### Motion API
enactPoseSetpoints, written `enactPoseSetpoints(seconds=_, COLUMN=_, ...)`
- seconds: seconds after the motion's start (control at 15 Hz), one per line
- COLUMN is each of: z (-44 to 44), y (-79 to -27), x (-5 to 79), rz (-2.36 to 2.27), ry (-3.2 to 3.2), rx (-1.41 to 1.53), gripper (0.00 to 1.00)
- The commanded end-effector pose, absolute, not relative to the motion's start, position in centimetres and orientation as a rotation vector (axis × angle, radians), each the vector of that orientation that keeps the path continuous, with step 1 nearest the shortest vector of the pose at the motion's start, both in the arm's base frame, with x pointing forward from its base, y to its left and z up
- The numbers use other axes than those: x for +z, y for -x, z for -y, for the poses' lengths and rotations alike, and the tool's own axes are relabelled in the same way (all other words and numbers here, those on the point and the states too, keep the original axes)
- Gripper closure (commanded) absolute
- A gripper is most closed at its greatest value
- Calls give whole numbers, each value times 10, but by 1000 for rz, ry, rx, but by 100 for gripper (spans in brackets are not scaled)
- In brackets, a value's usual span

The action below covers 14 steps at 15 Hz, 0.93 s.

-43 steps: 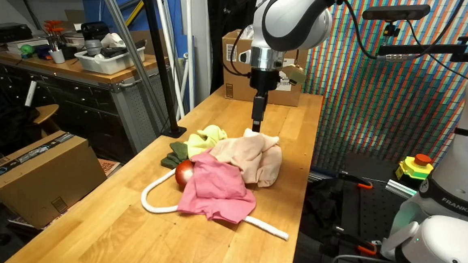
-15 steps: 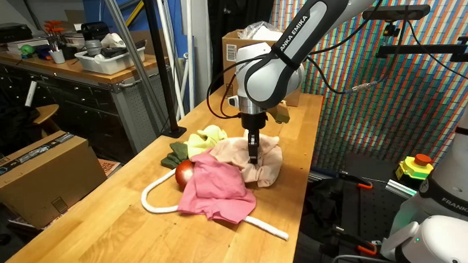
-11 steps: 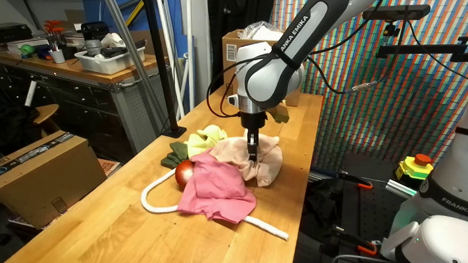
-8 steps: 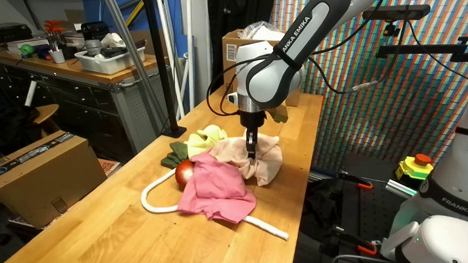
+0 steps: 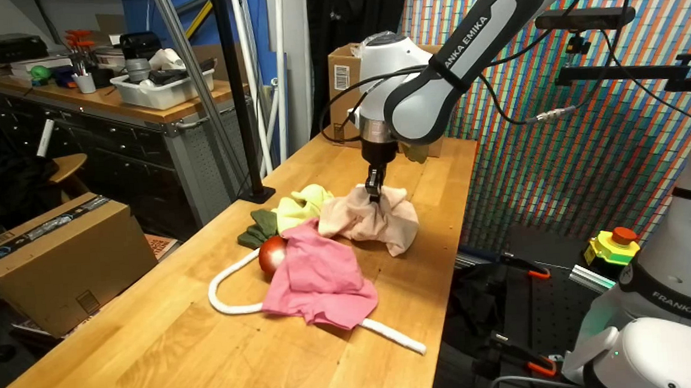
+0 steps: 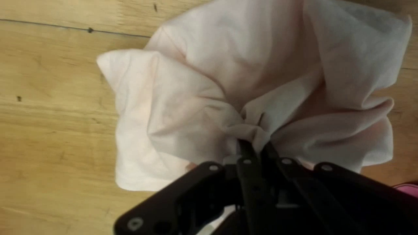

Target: Separate the clothes and the plush toy

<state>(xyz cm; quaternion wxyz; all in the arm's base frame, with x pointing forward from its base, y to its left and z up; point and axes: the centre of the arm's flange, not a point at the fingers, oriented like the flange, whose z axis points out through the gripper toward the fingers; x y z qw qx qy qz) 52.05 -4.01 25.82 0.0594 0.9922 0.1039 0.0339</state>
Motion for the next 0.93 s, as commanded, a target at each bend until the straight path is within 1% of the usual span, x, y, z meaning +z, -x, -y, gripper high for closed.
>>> enactPoseSetpoints(seconds=0.0, z=53, y=-502, x=283, rz=-177, ry=-2906, rx=166, gripper=97)
enactPoseSetpoints(seconds=0.87, z=123, y=-463, x=312, rz=301, ry=-2661, rx=203, gripper=97)
